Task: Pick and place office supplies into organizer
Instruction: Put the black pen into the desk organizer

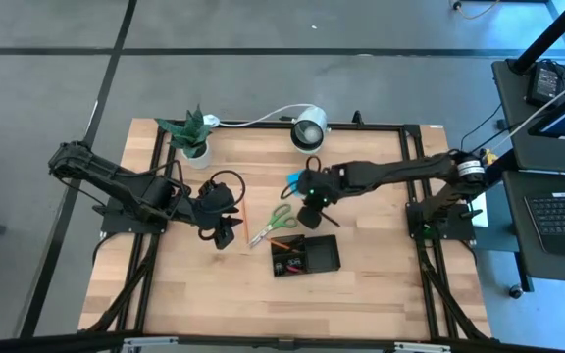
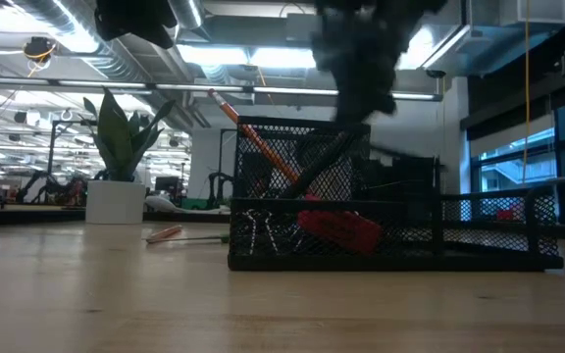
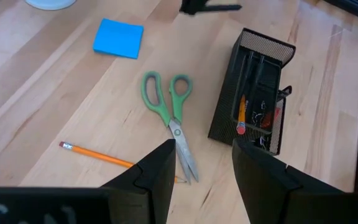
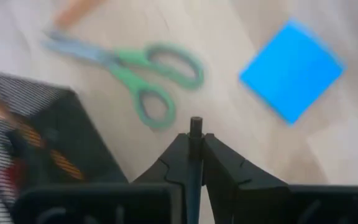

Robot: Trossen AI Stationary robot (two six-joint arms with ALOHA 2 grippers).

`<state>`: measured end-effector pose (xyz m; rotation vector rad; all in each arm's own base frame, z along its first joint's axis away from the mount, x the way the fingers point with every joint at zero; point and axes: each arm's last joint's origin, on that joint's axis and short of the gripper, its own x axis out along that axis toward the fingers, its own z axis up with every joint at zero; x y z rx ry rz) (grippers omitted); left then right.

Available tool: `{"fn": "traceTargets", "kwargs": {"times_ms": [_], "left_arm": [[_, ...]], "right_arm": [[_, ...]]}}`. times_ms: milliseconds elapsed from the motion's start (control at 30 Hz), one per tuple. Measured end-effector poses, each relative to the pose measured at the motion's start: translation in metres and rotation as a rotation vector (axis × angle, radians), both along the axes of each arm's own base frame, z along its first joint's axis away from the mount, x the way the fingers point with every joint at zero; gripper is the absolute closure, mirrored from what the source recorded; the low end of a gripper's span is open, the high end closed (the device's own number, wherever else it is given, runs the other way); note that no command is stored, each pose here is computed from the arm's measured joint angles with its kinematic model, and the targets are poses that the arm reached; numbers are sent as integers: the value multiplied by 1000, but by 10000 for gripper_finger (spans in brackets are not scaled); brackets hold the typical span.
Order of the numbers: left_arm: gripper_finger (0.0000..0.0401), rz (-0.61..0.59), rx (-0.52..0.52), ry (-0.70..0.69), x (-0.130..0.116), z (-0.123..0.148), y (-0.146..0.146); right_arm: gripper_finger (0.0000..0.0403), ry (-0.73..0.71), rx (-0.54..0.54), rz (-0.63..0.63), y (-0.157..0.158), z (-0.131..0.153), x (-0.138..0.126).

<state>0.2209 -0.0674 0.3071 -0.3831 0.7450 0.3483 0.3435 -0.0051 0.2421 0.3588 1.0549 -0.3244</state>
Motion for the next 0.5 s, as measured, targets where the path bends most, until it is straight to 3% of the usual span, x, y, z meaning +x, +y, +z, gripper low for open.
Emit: {"fn": "traceTargets", "kwargs": {"times_ms": [133, 267, 500], "left_arm": [[249, 0, 1, 3, 0, 0, 0], [249, 0, 2, 5, 0, 0, 0], [249, 0, 3, 7, -1, 0, 0]], "right_arm": [[367, -144, -15, 30, 3, 44, 7], [362, -320, -24, 104, 26, 83, 17], [360, -663, -64, 285, 86, 114, 28]]}}
